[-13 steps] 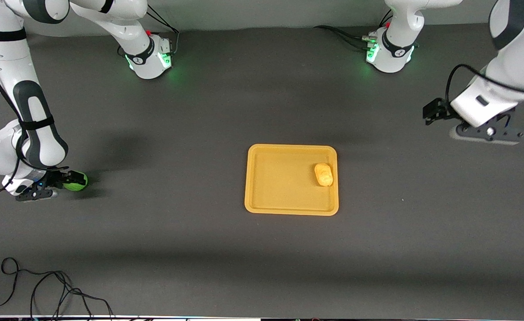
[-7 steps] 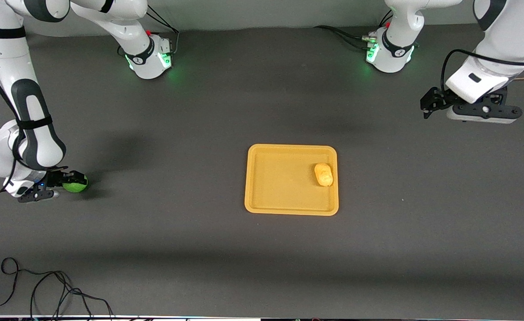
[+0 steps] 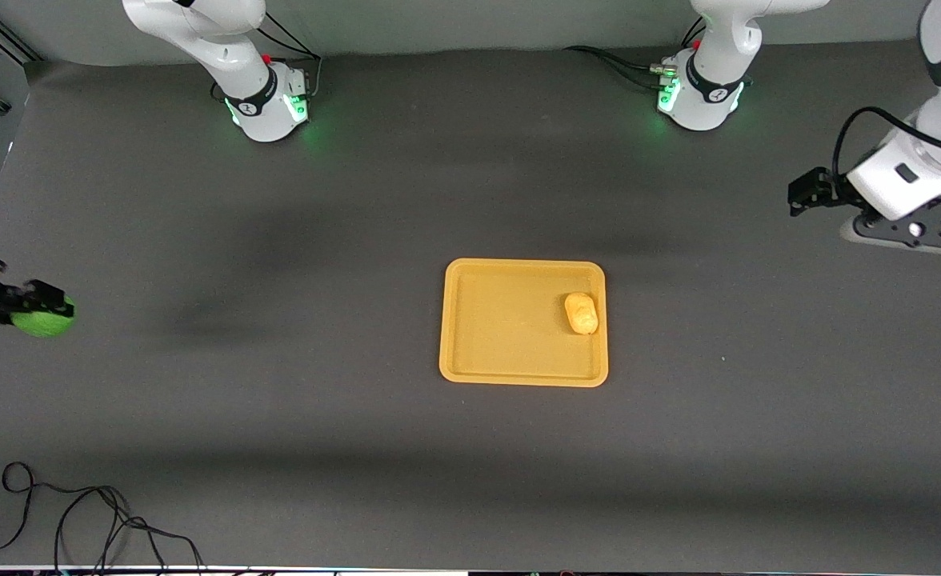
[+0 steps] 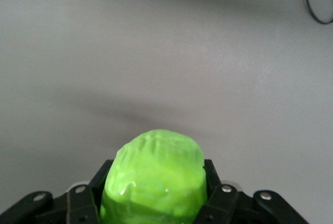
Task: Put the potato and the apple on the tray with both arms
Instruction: 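Carry the green apple with the right gripper over the tray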
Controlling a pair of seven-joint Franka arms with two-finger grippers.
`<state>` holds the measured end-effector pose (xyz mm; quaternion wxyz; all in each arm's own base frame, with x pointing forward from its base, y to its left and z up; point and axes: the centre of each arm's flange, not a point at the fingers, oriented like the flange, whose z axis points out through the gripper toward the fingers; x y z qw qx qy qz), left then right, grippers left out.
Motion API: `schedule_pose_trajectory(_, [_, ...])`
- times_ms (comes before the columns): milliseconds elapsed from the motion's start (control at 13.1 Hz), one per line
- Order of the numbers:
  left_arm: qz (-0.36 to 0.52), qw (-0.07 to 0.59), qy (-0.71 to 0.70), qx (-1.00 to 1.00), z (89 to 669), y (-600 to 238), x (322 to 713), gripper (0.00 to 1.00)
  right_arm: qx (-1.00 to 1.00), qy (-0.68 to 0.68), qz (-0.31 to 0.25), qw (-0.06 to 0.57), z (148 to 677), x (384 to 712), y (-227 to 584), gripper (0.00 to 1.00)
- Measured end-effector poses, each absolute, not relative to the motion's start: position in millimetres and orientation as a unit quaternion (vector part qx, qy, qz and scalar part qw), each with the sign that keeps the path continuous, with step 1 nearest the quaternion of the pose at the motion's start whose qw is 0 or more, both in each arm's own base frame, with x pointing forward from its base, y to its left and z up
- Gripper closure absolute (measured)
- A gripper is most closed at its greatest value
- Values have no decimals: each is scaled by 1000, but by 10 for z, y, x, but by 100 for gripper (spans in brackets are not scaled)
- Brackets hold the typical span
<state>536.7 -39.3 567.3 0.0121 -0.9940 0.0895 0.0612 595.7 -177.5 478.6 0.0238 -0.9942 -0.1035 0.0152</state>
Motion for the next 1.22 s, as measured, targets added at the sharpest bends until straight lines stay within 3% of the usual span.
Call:
schedule_pose_trajectory(229, [63,2,89,-994,5702,-410,5487,0,-996,-83,26,19,5298,6114,-905,29])
schedule_pose_trajectory(611, [15,-8,87,-996,6350,-427,5194,0,-1000,-16,12,2,5472,6150,1521,29])
schedule_pose_trajectory(917, [7,-7,83,-996,6444,-380,5118,0,-997,77,11,-1,5123,5728,3726,29])
schedule_pose_trajectory(1222, [34,-9,81,-996,6145,-361,5233,0,-991,129,-1,22,4454,5331,5186,29])
